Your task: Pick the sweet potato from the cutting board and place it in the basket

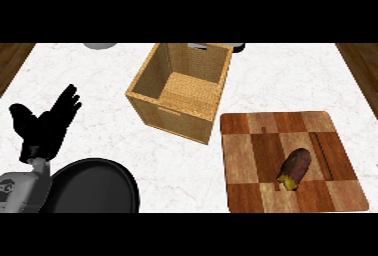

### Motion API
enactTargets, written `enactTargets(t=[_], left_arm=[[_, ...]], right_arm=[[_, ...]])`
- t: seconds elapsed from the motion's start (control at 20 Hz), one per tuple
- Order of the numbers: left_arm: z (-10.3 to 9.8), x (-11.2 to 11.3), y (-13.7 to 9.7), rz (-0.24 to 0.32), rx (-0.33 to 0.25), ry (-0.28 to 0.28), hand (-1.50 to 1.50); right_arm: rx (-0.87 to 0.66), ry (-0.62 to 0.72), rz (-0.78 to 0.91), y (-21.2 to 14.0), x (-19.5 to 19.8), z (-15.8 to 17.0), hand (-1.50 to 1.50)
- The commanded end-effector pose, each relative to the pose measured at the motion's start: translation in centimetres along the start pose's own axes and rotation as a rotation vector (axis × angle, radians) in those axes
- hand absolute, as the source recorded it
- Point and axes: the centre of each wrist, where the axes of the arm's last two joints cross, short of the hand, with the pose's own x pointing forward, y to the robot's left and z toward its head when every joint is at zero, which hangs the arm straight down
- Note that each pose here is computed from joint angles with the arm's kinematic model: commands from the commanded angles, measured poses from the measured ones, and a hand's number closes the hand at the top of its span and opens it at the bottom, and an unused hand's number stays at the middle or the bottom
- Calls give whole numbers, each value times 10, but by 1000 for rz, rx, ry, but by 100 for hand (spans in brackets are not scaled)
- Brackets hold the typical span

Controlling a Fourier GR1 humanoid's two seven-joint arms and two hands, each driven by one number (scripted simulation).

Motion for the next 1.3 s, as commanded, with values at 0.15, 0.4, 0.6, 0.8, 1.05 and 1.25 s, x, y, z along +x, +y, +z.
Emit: enactTargets(t=[0.15,0.4,0.6,0.8,1.05,1.25], left_arm=[[0,2,-1,-2,-8,3,0],[-7,4,-3,-4,-3,6,0],[3,-1,3,-4,-7,-10,0],[0,-6,0,-3,3,6,0],[-9,11,14,-8,-3,4,0],[-9,-7,22,10,0,5,0]], right_arm=[[16,26,-7,48,-11,-31,-150],[93,81,42,57,-38,-27,-150],[115,108,69,55,-19,-29,-150],[129,103,82,59,-34,-30,-150],[122,93,51,60,-58,-29,-150],[176,30,17,47,-48,-18,-150]])
